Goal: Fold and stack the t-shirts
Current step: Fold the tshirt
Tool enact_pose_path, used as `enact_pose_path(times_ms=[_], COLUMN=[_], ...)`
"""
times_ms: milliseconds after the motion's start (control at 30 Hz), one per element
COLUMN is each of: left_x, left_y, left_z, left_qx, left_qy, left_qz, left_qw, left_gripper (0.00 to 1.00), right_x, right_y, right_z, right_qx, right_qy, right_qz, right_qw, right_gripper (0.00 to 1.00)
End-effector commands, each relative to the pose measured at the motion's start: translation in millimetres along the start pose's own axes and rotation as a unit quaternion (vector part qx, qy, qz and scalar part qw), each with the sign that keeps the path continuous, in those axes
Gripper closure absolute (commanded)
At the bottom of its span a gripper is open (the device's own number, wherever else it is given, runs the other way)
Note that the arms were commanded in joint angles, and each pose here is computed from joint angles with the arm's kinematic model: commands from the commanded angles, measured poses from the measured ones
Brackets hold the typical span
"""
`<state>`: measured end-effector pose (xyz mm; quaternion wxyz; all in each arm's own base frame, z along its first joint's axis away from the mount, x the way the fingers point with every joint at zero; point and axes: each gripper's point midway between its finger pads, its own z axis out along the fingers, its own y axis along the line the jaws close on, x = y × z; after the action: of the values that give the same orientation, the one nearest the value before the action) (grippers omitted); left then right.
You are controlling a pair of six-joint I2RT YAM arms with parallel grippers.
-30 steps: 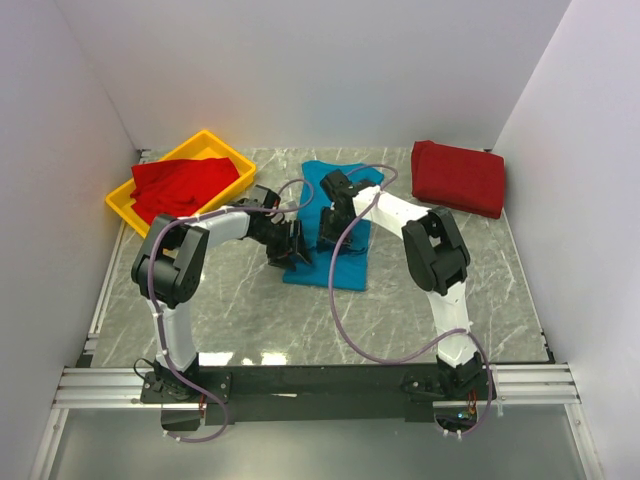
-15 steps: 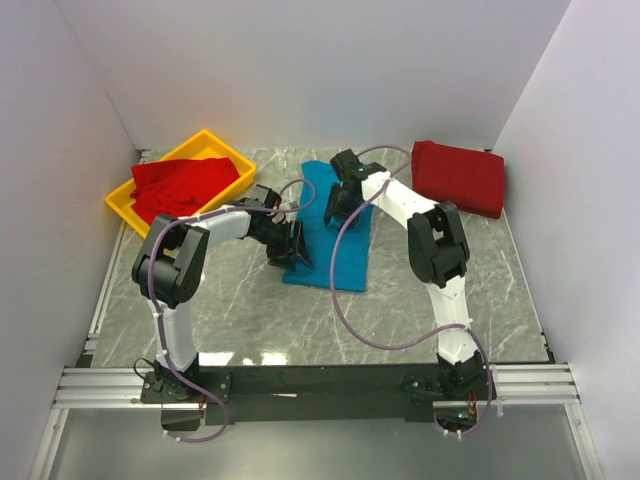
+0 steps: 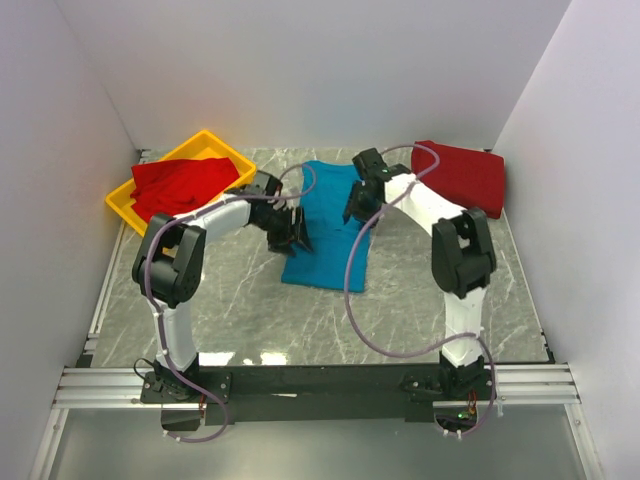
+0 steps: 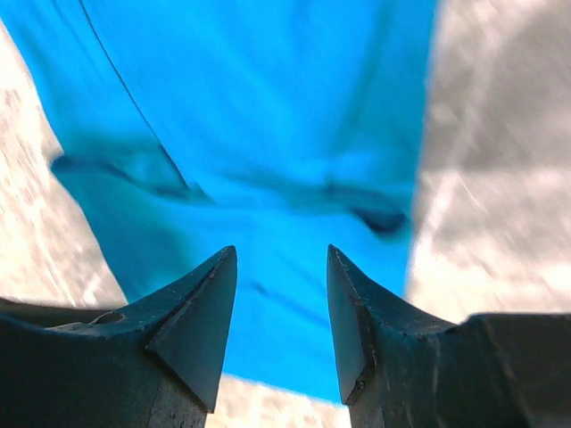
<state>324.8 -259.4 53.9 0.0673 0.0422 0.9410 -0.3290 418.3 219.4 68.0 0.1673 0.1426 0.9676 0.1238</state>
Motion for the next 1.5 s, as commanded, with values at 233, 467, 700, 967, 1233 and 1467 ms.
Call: enact_pose_path(times_ms=[233, 467, 700, 967, 1233, 1467], left_x=[-60, -38, -23, -16, -11, -6], left_y=[-31, 8, 26, 35, 41, 40], left_z=[-46, -43, -44, -43, -42, -46], left_qx=[-0.005, -0.029, -0.045, -0.049, -0.055, -0.053], left_qy=[-0.094, -0.091, -0.086, -0.083, -0.077, -0.075], left_qz=[0.033, -0.003, -0.016, -0.023, -0.02, -0.011], left_qw=[0.995, 0.995, 0.995, 0.995, 0.995, 0.996], left_gripper=[0.33, 0.33, 0.35, 0.35, 0.35, 0.35], right_x=[54, 116, 145, 158, 161, 169], right_y=[-38, -53, -45, -60, -67, -76], right_z=[-50, -48, -39, -32, -32, -29], right_qx=[-0.023, -0.053, -0.059, -0.017, 0.0, 0.012], right_qy=[-0.005, 0.044, 0.076, 0.094, 0.099, 0.106], right_qz=[-0.017, 0.005, 0.001, 0.005, 0.01, 0.011], right_qw=[1.0, 0.998, 0.995, 0.995, 0.995, 0.994], right_gripper=[0.48, 0.49, 0.51, 0.54, 0.55, 0.55])
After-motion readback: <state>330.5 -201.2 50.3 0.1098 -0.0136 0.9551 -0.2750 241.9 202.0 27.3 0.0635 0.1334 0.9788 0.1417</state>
